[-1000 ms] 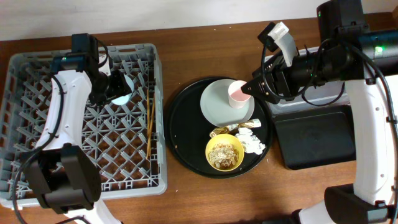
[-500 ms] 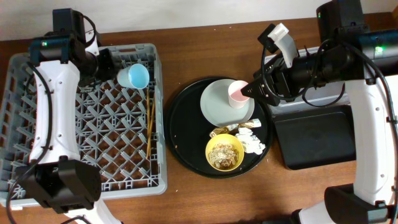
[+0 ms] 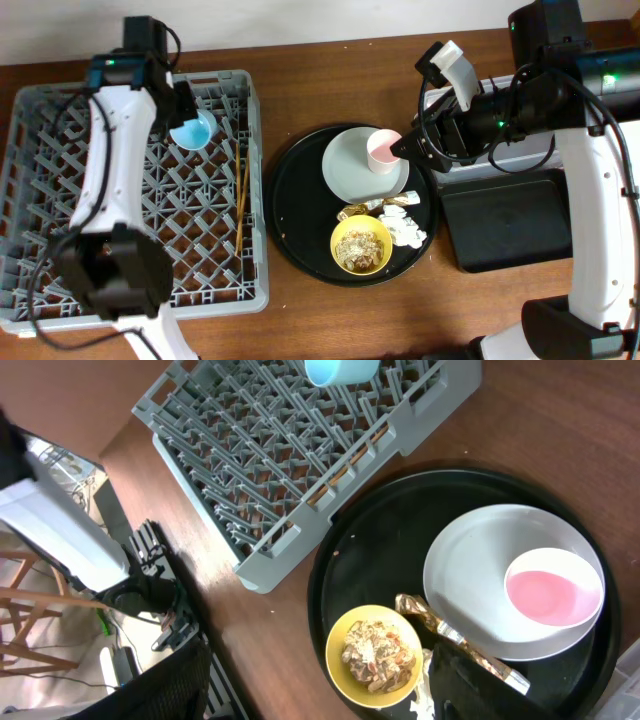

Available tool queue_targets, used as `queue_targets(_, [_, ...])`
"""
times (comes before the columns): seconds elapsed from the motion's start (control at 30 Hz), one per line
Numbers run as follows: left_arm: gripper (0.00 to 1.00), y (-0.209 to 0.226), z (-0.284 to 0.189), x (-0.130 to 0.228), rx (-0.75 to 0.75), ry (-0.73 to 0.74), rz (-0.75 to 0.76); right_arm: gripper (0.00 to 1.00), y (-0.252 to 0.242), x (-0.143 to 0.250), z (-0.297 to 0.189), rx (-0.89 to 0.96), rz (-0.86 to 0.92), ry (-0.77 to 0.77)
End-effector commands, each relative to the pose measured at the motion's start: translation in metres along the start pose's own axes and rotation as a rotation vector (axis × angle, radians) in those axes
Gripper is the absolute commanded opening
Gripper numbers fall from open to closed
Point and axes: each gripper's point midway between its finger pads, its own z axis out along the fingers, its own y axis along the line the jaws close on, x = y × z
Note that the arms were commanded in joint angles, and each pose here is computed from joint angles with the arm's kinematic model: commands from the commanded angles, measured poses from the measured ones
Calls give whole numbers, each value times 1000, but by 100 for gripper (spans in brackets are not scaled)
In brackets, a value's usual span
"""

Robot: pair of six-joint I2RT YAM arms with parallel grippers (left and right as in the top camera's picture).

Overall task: Sort waste into correct bins and load items into the dishwasher rack
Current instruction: 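Lower the blue cup into the dish rack with the left gripper and release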

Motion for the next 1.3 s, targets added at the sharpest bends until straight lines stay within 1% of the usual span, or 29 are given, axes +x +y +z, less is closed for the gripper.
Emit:
queue_targets(0.0, [0, -7, -60, -5, 80, -102, 0, 70, 2, 1, -4, 14, -5, -6])
queue_targets(0.03, [0, -10, -64, -7, 103, -117, -1, 70, 2, 1, -4, 14, -5, -6])
queue_targets(0.1, [0, -21, -55, -15, 129, -134, 2, 70, 2, 1, -4, 14, -6, -6])
queue_targets(0.13, [0, -39, -44, -20, 161, -140, 23, 70, 2, 1, -4, 14, -6, -6])
queue_targets(0.2, [0, -60, -25, -30, 181, -164, 47, 70, 2, 1, -4, 14, -5, -6])
queue_targets(0.27, [0, -80, 8, -31, 186, -147, 74, 71, 2, 1, -4, 14, -5, -6])
queue_targets(0.3, [0, -82, 27, -30, 168, -127, 78, 71, 2, 1, -4, 14, -5, -5])
queue_targets(0.33, [0, -79, 35, -23, 160, -93, 78, 71, 2, 1, -4, 16, -5, -4])
queue_targets(0.43, [0, -66, 33, 14, 118, 54, 144, 71, -1, 4, -4, 34, 0, 11])
queue_targets(0.5, [0, -54, 31, 41, 87, 171, 153, 71, -1, 4, -4, 34, 0, 11])
queue_targets(0.6, [0, -49, 26, 56, 71, 231, 158, 71, -1, 4, -4, 34, 0, 11])
queue_targets(0.63, [0, -49, 22, 54, 74, 218, 156, 71, -1, 4, -4, 34, 0, 11])
queue_targets(0.67, [0, -49, 7, 47, 85, 177, 152, 71, -1, 4, -4, 34, 0, 11])
queue_targets(0.77, [0, -44, -54, 34, 122, 36, 131, 71, -1, 4, -4, 34, 0, 11])
queue_targets(0.8, [0, -42, -71, 33, 132, 2, 115, 71, -1, 4, -4, 34, 0, 11])
queue_targets(0.83, [0, -40, -83, 45, 135, 28, 97, 71, -1, 4, -4, 34, 0, 11])
queue_targets(0.87, [0, -42, -82, 54, 129, 61, 111, 71, -1, 4, -4, 34, 0, 11])
queue_targets(0.93, [0, -49, -55, 63, 120, 92, 127, 71, -1, 4, -4, 34, 0, 11])
queue_targets(1.0, [0, -48, -16, 82, 100, 145, 132, 71, -1, 4, -4, 35, 0, 11])
queue_targets(1.03, [0, -46, -4, 93, 90, 178, 135, 71, -1, 4, -4, 34, 0, 11])
queue_targets(1.1, [0, -40, 2, 110, 71, 240, 141, 71, -1, 4, -4, 35, 0, 11])
queue_targets(1.2, [0, -29, -1, 134, 33, 340, 151, 71, -1, 4, -4, 34, 0, 11])
queue_targets(1.27, [0, -18, -5, 130, -34, 312, 129, 71, -1, 4, -4, 35, 0, 11])
